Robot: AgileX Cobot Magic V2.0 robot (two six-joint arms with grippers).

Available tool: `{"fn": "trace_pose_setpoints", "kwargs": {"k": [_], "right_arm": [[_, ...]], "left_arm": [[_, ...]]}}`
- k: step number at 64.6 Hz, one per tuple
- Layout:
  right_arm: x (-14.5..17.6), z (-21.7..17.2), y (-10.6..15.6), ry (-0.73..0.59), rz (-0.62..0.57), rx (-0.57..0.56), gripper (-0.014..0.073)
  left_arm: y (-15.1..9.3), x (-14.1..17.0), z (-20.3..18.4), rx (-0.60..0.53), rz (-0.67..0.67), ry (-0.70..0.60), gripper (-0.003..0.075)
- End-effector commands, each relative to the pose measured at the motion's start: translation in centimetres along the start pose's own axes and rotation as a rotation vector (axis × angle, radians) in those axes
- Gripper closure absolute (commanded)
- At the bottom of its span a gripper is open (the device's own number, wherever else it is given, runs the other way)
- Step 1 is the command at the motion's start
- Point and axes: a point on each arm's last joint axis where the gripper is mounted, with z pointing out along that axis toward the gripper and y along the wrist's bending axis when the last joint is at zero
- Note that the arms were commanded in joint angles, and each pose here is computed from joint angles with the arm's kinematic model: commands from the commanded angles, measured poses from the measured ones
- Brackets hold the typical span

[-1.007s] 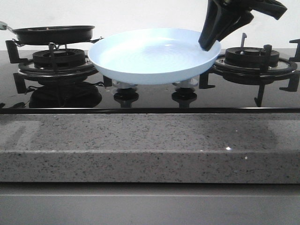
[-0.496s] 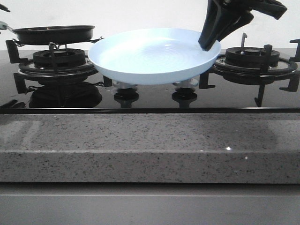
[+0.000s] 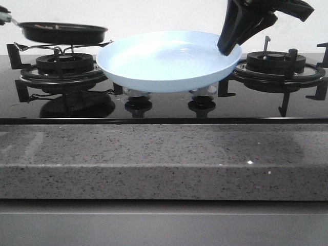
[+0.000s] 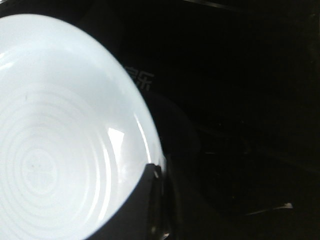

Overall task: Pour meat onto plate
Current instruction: 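Lift the black frying pan with the left gripper over the plate, then tilt the pan with the left gripper to pour meat onto the plate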

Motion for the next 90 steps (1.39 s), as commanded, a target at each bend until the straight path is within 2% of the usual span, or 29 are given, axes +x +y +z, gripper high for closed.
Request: {"fn": "trace_pose_setpoints", "kwargs": {"k": [1, 7, 15, 32, 50, 60, 69, 79, 90], "right_arm": [[-1.0, -2.6, 0.9, -0.111, -0.01, -0.032, 0.0654], [-1.0, -2.6, 0.9, -0.111, -0.01, -0.032, 0.0654], [-1.0, -2.6, 0.9, -0.111, -0.01, -0.032, 0.0654], [-1.0, -2.6, 0.9, -0.111, -0.01, -0.032, 0.0654], [-1.0, -2.6, 0.9, -0.111, -0.01, -0.032, 0.0654], [-1.0, -2.6, 0.9, -0.111, -0.01, -0.032, 0.0654], [-1.0, -2.6, 0.9, -0.111, -0.01, -0.032, 0.0654], [-1.0, -2.6, 0.9, -0.111, -0.01, -0.032, 0.0654], [-1.0, -2.6, 0.9, -0.111, -0.01, -0.032, 0.0654]], "left_arm": [[-5.9, 0.3, -2.2, 0.254, 0.004, -0.023, 0.0741], [-7.6, 0.8, -3.1, 0.307, 0.036, -0.023, 0.0741], [-9.9, 2.2, -4.1, 0.319, 0.144, -0.014, 0.0741], [-14.2, 7.6, -4.4, 0.241, 0.438, 0.068, 0.0741], [-18.4, 13.2, -5.5, 0.173, 0.716, 0.048, 0.0741], [-20.1, 16.5, -5.7, 0.164, 0.864, 0.058, 0.0741], [-21.6, 19.5, -6.1, 0.133, 1.081, 0.019, 0.0741], [-23.3, 22.8, -6.5, 0.163, 1.271, -0.02, 0.0741], [-23.8, 25.1, -6.1, 0.171, 1.415, -0.025, 0.0741]]}}
